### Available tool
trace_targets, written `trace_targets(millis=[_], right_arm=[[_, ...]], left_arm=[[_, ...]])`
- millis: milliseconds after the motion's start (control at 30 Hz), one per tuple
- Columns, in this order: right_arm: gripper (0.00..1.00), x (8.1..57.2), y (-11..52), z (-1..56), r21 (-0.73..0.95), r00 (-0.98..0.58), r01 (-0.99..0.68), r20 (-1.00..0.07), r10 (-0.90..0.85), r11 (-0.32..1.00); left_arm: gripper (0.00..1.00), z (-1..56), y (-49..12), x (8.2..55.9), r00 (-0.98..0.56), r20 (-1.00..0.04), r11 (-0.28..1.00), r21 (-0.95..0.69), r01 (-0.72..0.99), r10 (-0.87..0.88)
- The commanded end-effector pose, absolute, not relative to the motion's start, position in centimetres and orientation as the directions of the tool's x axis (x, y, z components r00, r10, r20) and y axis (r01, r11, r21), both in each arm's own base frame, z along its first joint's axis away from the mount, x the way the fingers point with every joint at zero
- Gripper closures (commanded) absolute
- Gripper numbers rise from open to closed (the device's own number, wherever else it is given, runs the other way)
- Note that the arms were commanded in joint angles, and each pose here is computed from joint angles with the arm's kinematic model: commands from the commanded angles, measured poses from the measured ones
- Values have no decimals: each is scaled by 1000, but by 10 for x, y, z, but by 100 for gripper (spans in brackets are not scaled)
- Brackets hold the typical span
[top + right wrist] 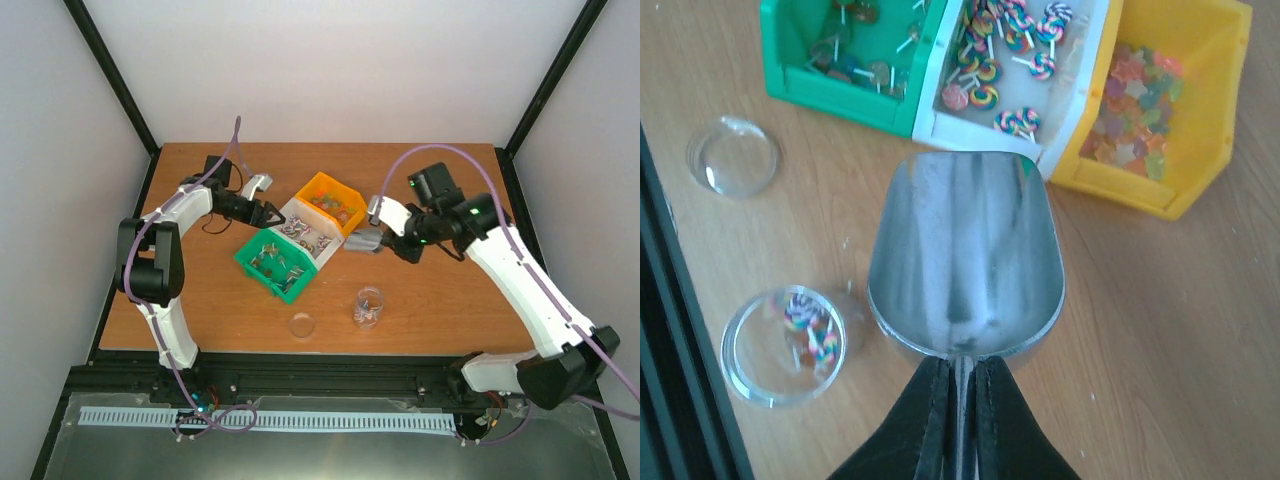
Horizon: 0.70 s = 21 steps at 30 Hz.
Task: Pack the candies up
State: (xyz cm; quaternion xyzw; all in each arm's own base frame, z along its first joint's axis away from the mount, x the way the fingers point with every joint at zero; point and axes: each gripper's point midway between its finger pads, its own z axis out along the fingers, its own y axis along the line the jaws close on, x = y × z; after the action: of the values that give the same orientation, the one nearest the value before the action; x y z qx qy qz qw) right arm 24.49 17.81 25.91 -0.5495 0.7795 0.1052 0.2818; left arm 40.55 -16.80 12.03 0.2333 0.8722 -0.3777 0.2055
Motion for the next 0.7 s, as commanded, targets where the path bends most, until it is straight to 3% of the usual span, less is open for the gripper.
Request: trace_targets(millis=[0, 667], right_arm=[[97, 269, 216, 266, -119, -293, -880, -625, -724, 459], [97, 346, 286, 168, -150, -359, -864, -484, -798, 480]], left_arm=[[26, 115, -162, 406, -801, -537, 626, -537, 566, 264], [27, 103, -161, 402, -804, -527, 624, -538, 567, 276]])
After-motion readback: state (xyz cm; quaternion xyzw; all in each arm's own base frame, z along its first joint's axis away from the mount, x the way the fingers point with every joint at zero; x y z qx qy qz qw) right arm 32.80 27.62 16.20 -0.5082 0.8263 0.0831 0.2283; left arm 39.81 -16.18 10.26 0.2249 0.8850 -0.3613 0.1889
